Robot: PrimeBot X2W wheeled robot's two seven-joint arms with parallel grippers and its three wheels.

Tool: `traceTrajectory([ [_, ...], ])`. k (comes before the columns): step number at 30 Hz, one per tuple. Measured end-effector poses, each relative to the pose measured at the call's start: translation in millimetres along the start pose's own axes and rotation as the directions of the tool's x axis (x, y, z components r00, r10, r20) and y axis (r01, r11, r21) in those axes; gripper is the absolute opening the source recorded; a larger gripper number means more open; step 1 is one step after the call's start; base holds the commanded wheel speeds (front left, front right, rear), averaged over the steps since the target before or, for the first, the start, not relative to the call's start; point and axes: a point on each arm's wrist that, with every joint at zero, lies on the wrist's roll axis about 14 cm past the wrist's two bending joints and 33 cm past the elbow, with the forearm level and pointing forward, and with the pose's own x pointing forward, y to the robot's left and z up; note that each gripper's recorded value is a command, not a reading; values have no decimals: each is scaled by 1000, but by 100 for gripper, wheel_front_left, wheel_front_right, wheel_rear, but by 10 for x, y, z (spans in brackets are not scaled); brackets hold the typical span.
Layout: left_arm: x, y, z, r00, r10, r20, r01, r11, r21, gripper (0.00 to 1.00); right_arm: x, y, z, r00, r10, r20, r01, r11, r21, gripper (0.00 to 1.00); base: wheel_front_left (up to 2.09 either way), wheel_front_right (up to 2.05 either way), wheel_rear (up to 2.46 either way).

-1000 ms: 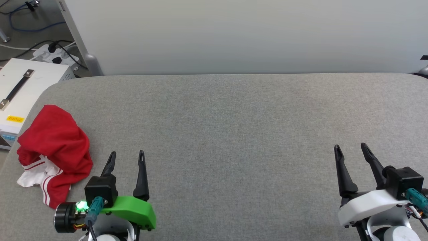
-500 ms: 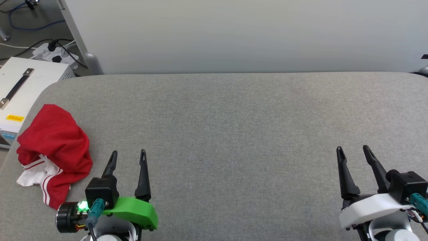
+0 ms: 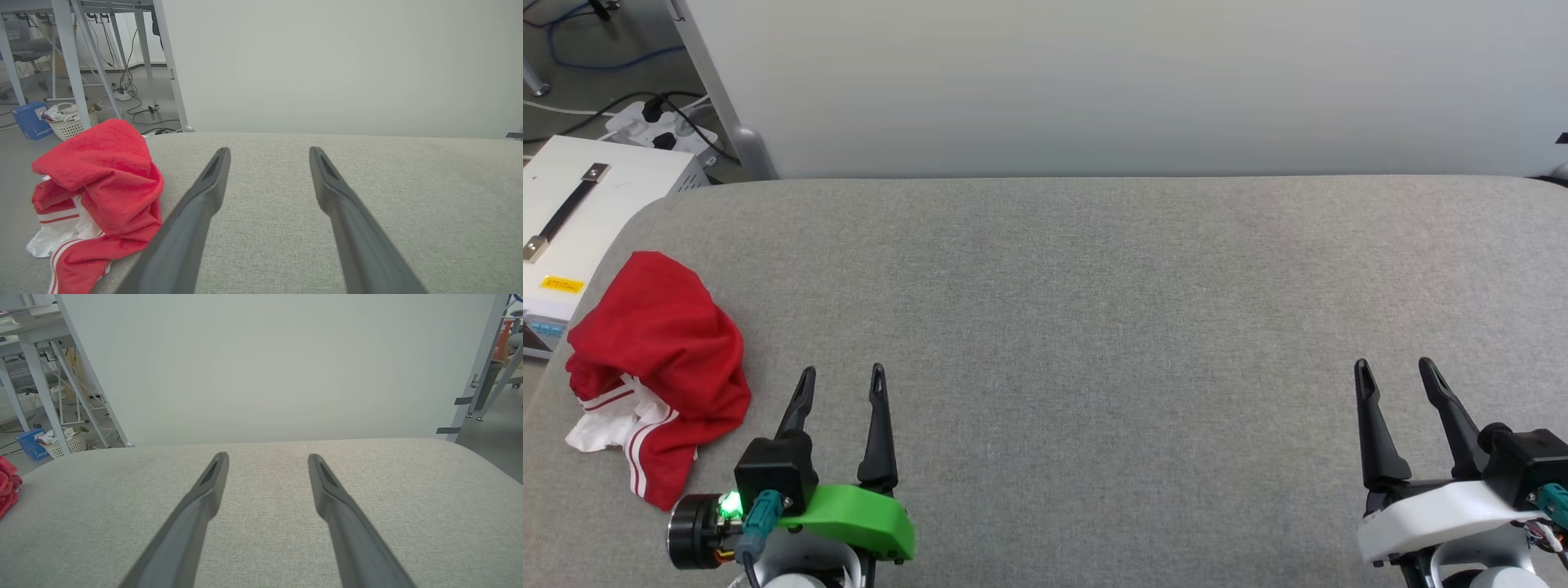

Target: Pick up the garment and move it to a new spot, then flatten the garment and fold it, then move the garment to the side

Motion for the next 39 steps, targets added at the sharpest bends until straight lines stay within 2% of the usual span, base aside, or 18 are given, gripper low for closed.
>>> traceTrajectory([
  [17,-44,84,-30,999,38,9,-38,999,-5,100,39,41,-12,1000,11,21,-11,999,34,100,0,0,0],
  [29,-201,524,22,982,185,33,-185,983,-5,100,255,459,-107,990,138,18,-139,989,53,100,0,0,0],
  [39,-517,1018,45,934,356,39,-356,934,-9,100,440,961,-242,960,281,12,-281,957,76,100,0,0,0],
])
